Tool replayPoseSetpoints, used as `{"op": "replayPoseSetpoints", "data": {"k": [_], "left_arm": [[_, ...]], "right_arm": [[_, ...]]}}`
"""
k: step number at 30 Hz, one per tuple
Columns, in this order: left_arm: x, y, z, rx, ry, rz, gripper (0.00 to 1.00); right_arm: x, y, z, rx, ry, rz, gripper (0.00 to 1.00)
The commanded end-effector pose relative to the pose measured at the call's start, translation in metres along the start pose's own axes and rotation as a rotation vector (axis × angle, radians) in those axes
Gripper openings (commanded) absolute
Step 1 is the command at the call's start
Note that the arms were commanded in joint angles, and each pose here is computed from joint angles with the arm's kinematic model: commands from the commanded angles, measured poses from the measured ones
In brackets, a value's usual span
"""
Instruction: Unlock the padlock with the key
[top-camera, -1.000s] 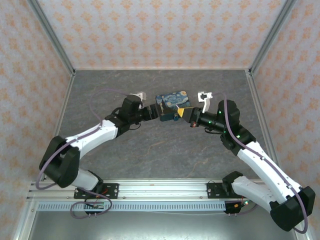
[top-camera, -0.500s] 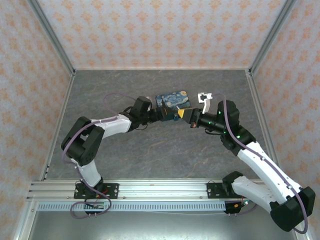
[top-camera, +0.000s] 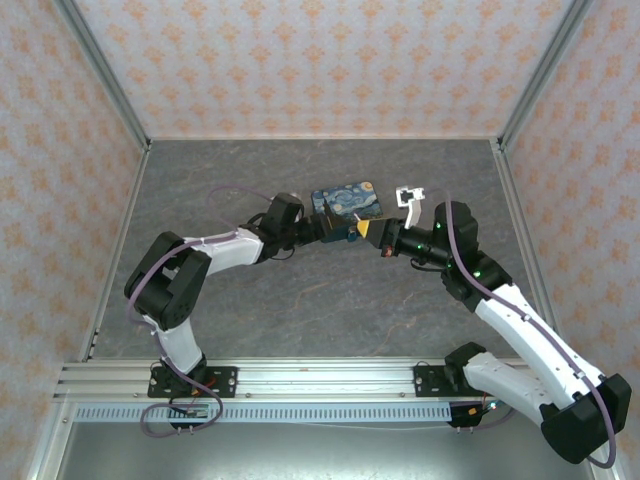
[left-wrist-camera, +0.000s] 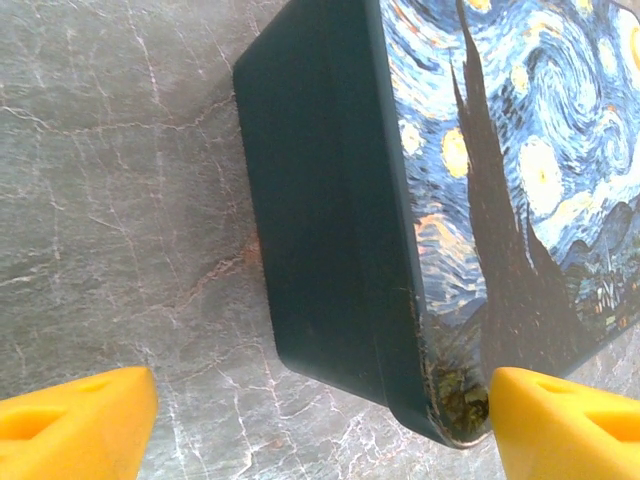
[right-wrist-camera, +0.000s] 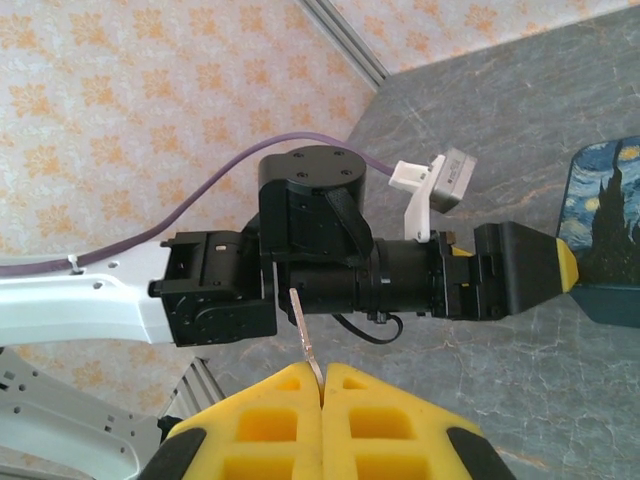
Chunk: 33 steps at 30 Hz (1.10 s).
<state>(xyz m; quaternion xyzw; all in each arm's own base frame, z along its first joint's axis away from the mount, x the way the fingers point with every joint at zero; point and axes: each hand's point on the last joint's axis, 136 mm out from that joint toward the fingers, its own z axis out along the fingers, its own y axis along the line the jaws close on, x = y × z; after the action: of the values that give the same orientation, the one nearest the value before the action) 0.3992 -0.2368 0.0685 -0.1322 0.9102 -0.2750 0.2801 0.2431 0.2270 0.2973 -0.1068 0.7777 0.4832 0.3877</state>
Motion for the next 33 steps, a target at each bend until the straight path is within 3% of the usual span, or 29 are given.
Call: {"op": "replayPoseSetpoints", "data": {"k": [1, 8, 14, 24, 27, 33], "left_arm": [[0.016, 0.053, -0.002, -0.169, 0.036, -0.007, 0.85], [0.02, 0.083, -0.02, -0.222, 0.038, -0.02, 0.85], [0.0, 0.098, -0.032, -0.232, 0.011, -0.037, 0.85], [-0.026, 0.049, -0.049, -0.021, -0.065, 0.032, 0.89], [-0.027, 0.038, -0.063, 0.047, -0.105, 0.068, 0.94], [-0.009, 0.012, -0.092, 0.233, -0.127, 0.236, 0.92]], "right_arm": [[-0.005, 0.002, -0.001, 0.013, -0.013, -0.027, 0.0], [0.002, -0.005, 0.006, 0.023, 0.024, -0.014, 0.0], [0.007, -0.01, 0.014, 0.018, 0.06, 0.006, 0.0], [0.023, -0.042, 0.044, 0.028, 0.072, 0.123, 0.0], [0.029, -0.057, 0.054, 0.056, 0.074, 0.16, 0.0], [0.045, -0.091, 0.078, 0.115, 0.134, 0.235, 0.0]]}}
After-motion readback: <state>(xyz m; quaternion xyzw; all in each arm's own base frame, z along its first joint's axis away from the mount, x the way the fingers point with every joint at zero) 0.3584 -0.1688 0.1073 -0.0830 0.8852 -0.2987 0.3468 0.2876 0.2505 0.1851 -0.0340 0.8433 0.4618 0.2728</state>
